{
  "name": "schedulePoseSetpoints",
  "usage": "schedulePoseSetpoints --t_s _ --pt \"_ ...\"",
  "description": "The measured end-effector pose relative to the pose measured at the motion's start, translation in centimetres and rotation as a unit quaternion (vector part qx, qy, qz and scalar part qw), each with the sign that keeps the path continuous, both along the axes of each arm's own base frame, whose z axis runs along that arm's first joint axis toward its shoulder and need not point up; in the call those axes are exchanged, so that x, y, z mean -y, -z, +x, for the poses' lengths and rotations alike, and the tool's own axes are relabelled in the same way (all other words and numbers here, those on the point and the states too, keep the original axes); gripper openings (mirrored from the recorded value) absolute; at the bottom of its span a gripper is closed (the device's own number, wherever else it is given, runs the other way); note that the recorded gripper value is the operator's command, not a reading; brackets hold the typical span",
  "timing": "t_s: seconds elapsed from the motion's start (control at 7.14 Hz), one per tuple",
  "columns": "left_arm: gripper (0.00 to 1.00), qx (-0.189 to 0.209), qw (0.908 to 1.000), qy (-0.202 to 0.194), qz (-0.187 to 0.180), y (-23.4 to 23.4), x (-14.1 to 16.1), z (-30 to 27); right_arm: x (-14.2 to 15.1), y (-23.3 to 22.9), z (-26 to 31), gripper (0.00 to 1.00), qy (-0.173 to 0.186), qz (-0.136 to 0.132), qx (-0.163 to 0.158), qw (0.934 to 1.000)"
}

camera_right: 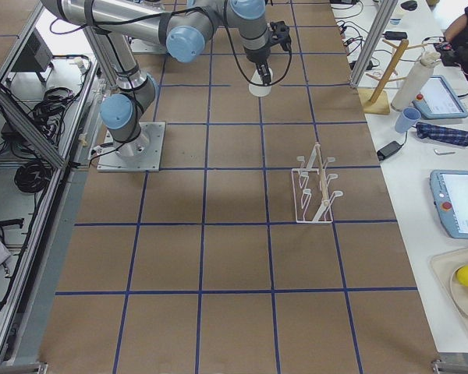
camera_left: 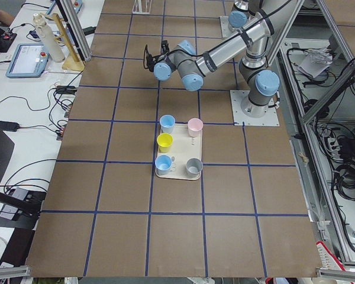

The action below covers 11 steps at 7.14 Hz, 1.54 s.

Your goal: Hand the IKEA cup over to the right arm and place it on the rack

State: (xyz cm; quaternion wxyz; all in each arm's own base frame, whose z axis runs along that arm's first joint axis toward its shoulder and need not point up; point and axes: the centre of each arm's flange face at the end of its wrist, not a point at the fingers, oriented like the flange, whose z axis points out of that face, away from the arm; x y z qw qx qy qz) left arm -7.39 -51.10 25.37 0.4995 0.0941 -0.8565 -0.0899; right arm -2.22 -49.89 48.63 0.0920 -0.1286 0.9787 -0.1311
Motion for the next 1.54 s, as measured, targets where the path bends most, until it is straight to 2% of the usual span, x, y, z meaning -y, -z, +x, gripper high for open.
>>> schedulePoseSetpoints --t_s 0.14,0.28,0.42,0.56,0.7,0.84,0.98,1.12,1.54 --pt "1.00 0.058 0.9983 0.002 0.009 -0.5 0.6 -1.6 1.4 1.1 -1.2 0.13 0.000 -0.002 -0.035 0.9994" --pt "1.00 0.132 0.9911 0.016 0.002 -1.9 1.2 -3.5 2.7 2.2 -2.6 0.13 0.005 -0.003 -0.065 0.9979" --pt "1.00 0.224 0.9736 0.040 -0.022 -4.5 1.8 -5.1 3.5 3.0 -4.3 0.13 0.017 -0.004 -0.080 0.9966" --pt "1.00 0.319 0.9439 0.066 -0.052 -7.9 2.0 -6.1 3.8 3.6 -6.3 0.13 0.033 -0.003 -0.086 0.9958" --pt "1.00 0.398 0.9100 0.083 -0.080 -11.5 1.6 -6.7 4.2 4.0 -7.9 0.13 0.045 -0.005 -0.088 0.9951" --pt "1.00 0.451 0.8818 0.090 -0.102 -15.1 0.5 -6.8 5.0 4.4 -9.1 0.13 0.051 -0.009 -0.089 0.9947" --pt "1.00 0.476 0.8673 0.092 -0.111 -18.3 -0.9 -6.6 6.0 4.7 -10.1 0.13 0.056 -0.011 -0.089 0.9944" --pt "1.00 0.489 0.8602 0.093 -0.110 -21.2 -1.9 -6.3 6.8 5.2 -11.4 0.13 0.059 -0.013 -0.090 0.9941" --pt "1.00 0.504 0.8535 0.077 -0.108 -27.3 -2.9 -5.7 8.5 7.4 -13.7 0.13 0.057 -0.017 -0.092 0.9939"
